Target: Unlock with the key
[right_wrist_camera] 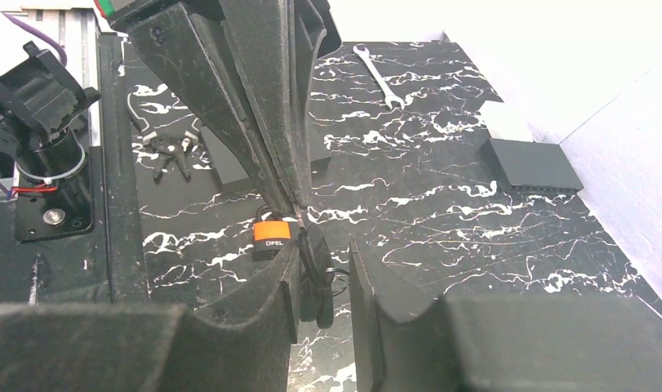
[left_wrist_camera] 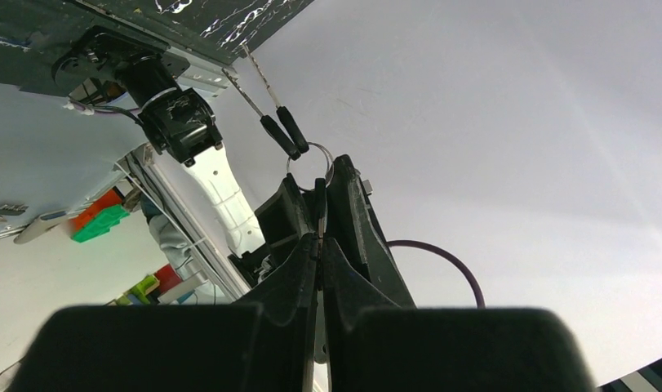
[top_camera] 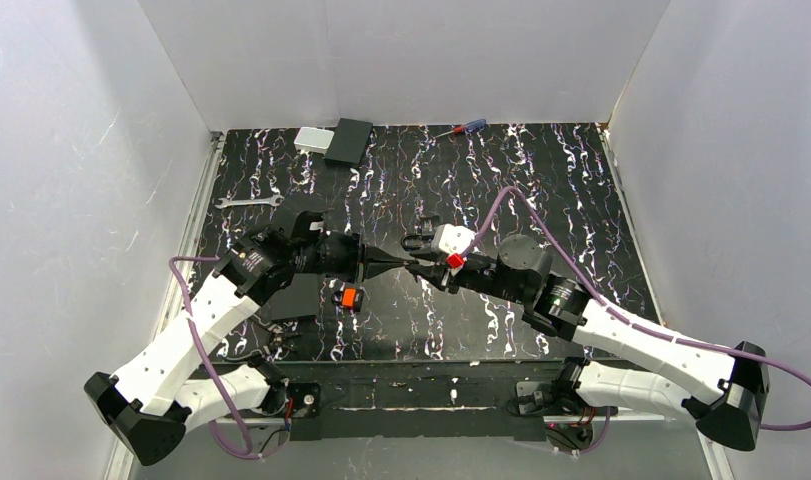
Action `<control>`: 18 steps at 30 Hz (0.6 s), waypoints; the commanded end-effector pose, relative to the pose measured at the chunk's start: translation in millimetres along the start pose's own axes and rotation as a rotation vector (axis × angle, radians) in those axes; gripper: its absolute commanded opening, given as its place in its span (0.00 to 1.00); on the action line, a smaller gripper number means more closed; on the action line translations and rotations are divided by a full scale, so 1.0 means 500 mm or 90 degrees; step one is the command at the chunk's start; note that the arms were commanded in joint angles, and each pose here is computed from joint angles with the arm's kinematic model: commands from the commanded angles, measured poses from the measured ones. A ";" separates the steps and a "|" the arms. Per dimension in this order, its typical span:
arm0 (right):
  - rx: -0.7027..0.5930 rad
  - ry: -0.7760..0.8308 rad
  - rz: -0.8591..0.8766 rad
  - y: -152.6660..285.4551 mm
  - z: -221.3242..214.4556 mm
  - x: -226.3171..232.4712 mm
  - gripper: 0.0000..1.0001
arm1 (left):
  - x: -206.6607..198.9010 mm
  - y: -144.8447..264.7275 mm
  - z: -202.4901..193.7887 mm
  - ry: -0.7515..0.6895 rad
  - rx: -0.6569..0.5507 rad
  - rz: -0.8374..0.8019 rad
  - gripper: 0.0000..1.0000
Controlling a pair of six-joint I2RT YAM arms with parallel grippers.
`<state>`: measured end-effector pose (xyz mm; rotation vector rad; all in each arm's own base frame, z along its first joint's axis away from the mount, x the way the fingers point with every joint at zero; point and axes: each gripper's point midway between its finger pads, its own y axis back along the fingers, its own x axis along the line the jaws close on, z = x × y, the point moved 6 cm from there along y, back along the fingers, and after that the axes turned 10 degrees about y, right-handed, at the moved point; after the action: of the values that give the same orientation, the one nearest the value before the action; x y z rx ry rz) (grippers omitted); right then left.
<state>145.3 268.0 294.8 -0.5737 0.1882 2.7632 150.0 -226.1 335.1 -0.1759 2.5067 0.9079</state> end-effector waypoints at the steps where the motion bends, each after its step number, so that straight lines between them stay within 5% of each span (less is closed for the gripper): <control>1: -0.033 0.012 -0.032 -0.004 0.027 -0.020 0.01 | 0.011 0.016 0.003 0.013 0.014 0.000 0.00; 6: -0.045 -0.002 -0.017 0.002 0.045 -0.017 0.01 | 0.012 0.019 0.018 0.025 -0.003 -0.011 0.00; 12: -0.019 -0.089 0.020 0.013 0.065 -0.003 0.01 | 0.010 0.020 0.036 0.008 -0.030 -0.030 0.33; 18: -0.022 -0.155 -0.011 0.050 0.055 0.008 0.01 | 0.013 0.004 0.061 0.009 -0.039 -0.038 0.35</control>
<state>127.4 261.0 309.2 -0.2938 0.1555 2.8306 154.1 -208.6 319.4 -0.2693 2.4980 0.9472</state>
